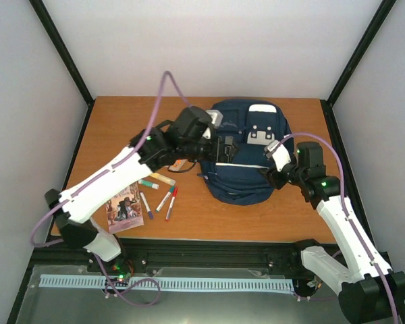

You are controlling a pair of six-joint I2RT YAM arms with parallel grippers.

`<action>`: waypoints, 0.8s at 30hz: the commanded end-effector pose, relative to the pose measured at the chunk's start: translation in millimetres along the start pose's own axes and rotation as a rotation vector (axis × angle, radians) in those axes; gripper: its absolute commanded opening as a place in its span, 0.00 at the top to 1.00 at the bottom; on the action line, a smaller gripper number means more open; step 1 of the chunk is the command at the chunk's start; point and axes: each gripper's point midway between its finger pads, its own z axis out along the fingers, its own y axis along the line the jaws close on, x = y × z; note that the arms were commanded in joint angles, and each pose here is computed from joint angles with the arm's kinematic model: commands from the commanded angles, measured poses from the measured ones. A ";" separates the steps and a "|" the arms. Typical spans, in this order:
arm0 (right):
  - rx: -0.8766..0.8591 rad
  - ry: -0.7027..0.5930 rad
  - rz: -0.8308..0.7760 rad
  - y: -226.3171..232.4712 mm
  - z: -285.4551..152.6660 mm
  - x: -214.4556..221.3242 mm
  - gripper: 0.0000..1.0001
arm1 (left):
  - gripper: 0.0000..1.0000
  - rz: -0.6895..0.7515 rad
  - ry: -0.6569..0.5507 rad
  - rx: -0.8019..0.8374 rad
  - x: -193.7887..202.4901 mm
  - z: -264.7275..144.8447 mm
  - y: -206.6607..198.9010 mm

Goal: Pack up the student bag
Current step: Move the student bag to the center of the board.

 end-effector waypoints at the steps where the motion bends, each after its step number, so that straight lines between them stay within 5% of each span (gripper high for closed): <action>1: 0.042 -0.041 0.045 -11.4 6.6 4.5 0.39 | 0.00 -0.292 -0.100 -0.052 -17.9 -65.8 7.8; 13: 0.078 -0.025 0.071 -23.5 7.0 13.6 0.37 | 0.00 -0.559 0.041 0.012 -37.1 -76.8 -37.5; 24: 0.054 -0.055 0.073 -17.1 2.4 8.2 0.36 | 0.00 -0.513 -0.116 0.205 -74.3 -114.5 -80.9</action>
